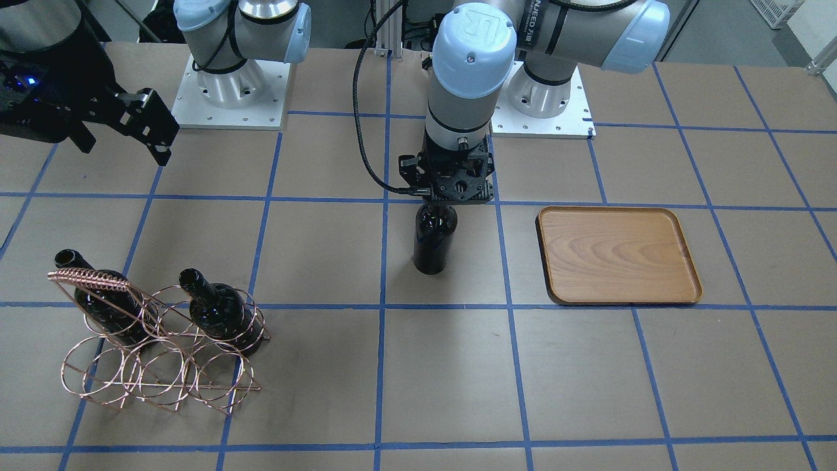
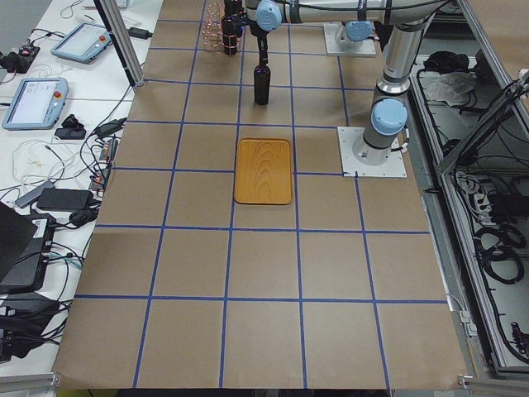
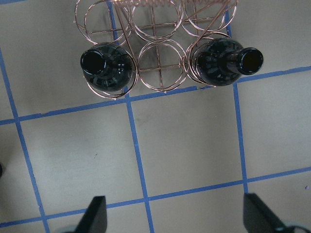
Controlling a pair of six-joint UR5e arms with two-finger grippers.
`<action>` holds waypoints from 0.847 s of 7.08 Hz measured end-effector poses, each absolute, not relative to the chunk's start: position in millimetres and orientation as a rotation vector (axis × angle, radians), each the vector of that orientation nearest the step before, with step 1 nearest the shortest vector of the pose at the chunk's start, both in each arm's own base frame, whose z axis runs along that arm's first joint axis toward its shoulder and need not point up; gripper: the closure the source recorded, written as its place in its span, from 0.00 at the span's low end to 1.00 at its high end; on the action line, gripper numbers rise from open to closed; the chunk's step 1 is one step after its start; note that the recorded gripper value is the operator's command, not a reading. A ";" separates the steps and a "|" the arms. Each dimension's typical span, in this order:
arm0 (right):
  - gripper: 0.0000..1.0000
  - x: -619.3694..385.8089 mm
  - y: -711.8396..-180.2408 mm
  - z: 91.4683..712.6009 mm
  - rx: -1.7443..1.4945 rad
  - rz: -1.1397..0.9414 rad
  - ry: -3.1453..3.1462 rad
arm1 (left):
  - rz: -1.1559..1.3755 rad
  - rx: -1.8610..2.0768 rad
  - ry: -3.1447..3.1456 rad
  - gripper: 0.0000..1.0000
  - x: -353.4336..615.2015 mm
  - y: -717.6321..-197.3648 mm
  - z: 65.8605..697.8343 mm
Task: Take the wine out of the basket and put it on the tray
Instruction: 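Lift the bottle with the left gripper and carry it over the tray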
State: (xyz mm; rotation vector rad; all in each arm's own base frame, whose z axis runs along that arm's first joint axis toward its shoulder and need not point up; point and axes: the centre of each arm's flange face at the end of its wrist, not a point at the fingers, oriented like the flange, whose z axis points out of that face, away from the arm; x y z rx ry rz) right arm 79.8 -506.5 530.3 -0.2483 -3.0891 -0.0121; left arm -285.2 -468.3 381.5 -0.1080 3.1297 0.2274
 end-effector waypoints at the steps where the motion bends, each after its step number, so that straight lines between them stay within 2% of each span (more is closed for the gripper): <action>1: 0.00 79.8 -506.5 530.3 -0.248 -0.012 -3.089 | 0.194 -0.111 3.129 0.80 -282.5 -469.5 390.6; 3: 0.00 79.7 -506.5 530.3 -0.248 -0.012 -3.089 | 0.138 -0.103 3.096 0.80 -274.9 -464.7 416.8; 6: 0.00 79.8 -506.4 530.4 -0.247 -0.012 -3.087 | 0.233 -0.040 3.023 0.83 -231.3 -434.9 457.1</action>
